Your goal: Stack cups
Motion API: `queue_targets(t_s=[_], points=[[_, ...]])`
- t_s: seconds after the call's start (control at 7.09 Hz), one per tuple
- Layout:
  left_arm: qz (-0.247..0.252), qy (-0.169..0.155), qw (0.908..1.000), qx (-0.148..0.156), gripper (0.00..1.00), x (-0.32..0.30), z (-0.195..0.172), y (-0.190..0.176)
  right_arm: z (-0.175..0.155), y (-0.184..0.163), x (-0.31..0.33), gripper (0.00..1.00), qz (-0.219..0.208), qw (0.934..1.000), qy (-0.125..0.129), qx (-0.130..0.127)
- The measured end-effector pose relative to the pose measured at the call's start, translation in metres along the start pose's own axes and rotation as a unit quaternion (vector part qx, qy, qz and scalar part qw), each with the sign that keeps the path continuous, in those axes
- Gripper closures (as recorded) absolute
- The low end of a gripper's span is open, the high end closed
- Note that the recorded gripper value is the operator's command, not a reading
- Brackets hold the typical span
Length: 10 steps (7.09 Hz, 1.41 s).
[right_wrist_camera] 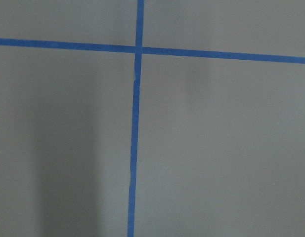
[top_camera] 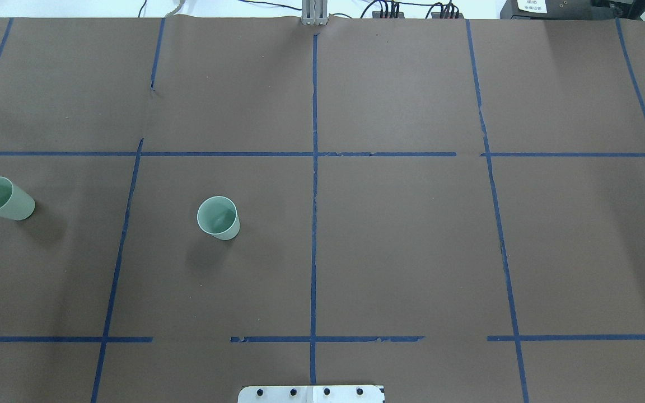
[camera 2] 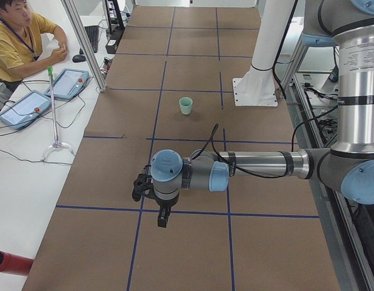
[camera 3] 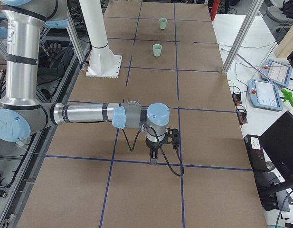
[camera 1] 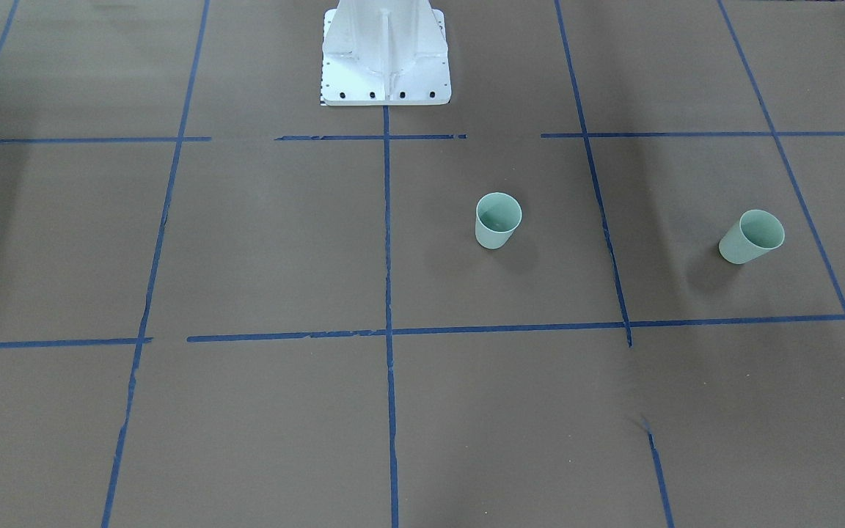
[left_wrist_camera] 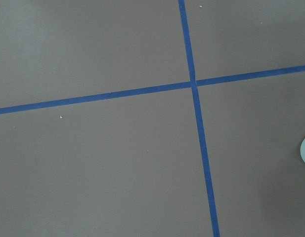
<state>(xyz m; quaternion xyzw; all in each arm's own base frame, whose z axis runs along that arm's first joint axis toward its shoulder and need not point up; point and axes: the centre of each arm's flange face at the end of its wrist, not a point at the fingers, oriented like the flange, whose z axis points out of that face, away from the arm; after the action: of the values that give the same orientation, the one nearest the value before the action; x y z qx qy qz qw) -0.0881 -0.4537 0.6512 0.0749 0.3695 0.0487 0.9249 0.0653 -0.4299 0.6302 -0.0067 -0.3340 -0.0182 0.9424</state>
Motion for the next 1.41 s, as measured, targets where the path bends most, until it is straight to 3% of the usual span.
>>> queue_targets(t_s=[0.28, 0.71, 1.41], points=[[-0.009, 0.017, 0.9997, 0.013, 0.00, 0.025, 0.008, -0.014, 0.000, 0.000, 0.000, 0.00, 0.000, 1.0000, 0.000, 0.000], [-0.056, 0.037, 0.9972, 0.032, 0.01, 0.095, 0.050, -0.033, 0.000, 0.000, 0.000, 0.00, 0.000, 1.0000, 0.000, 0.000], [-0.100, 0.021, 0.9922, 0.071, 0.02, 0.162, 0.115, -0.035, 0.000, 0.000, 0.000, 0.00, 0.000, 1.0000, 0.000, 0.000]])
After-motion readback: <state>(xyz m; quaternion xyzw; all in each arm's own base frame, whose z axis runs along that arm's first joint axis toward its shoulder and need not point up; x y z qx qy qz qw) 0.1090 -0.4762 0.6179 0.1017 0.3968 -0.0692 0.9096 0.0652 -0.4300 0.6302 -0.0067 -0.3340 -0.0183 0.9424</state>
